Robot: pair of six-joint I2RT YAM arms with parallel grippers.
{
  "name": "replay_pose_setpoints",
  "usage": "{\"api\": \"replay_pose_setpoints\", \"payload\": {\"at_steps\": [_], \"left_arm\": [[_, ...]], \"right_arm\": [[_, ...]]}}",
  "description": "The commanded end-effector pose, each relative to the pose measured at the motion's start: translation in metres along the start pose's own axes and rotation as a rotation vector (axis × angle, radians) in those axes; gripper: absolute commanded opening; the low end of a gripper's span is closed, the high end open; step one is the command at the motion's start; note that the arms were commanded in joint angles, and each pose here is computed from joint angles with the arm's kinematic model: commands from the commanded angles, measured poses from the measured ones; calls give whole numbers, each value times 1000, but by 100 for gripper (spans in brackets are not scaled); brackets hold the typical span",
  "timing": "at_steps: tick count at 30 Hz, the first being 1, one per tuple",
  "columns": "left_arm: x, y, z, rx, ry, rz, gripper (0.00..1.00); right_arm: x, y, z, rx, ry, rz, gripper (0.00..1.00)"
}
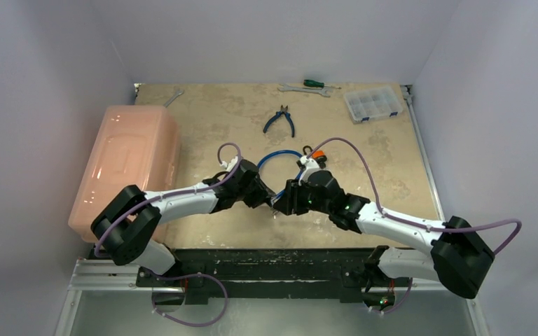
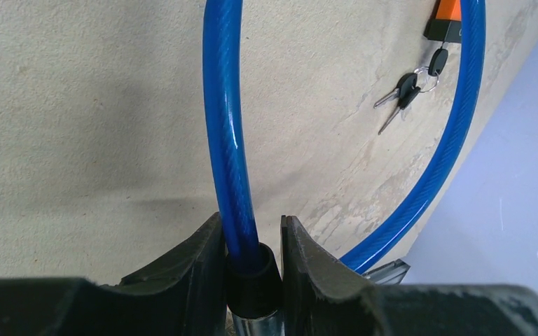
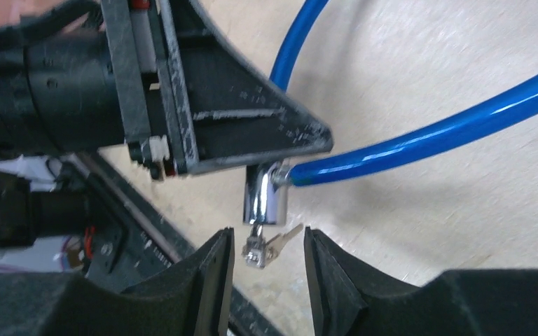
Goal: Unlock with the key
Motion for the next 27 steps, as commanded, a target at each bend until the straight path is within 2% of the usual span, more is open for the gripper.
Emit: {"api": "replay_pose_setpoints", "payload": {"at_steps": [1, 7, 13, 20, 27], "left_arm": [[15, 10, -25, 19, -141, -53, 0], [16, 12, -27, 25, -154, -63, 0], [17, 12, -27, 23, -160, -65, 0], [18, 12, -27, 23, -167, -65, 0], [20, 12, -27, 27, -178, -65, 0]], "right_arm": [[2, -5, 11, -50, 134, 36, 46], [2, -14, 6, -84, 152, 59, 42], [-6, -12, 5, -102, 132, 41, 32], [-6, -2, 9, -97, 152, 17, 32], [-7, 5, 9, -117, 184, 17, 37]]}}
Point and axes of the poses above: each gripper's point midway between its finger pads, its own x axis back along the fingers, its own z axis along the line the jaws close on, y = z × x, the point moved 9 cm from there along x, back along the fingers, and after that the axes turned 9 degrees about -x, right-handed, at the moved point
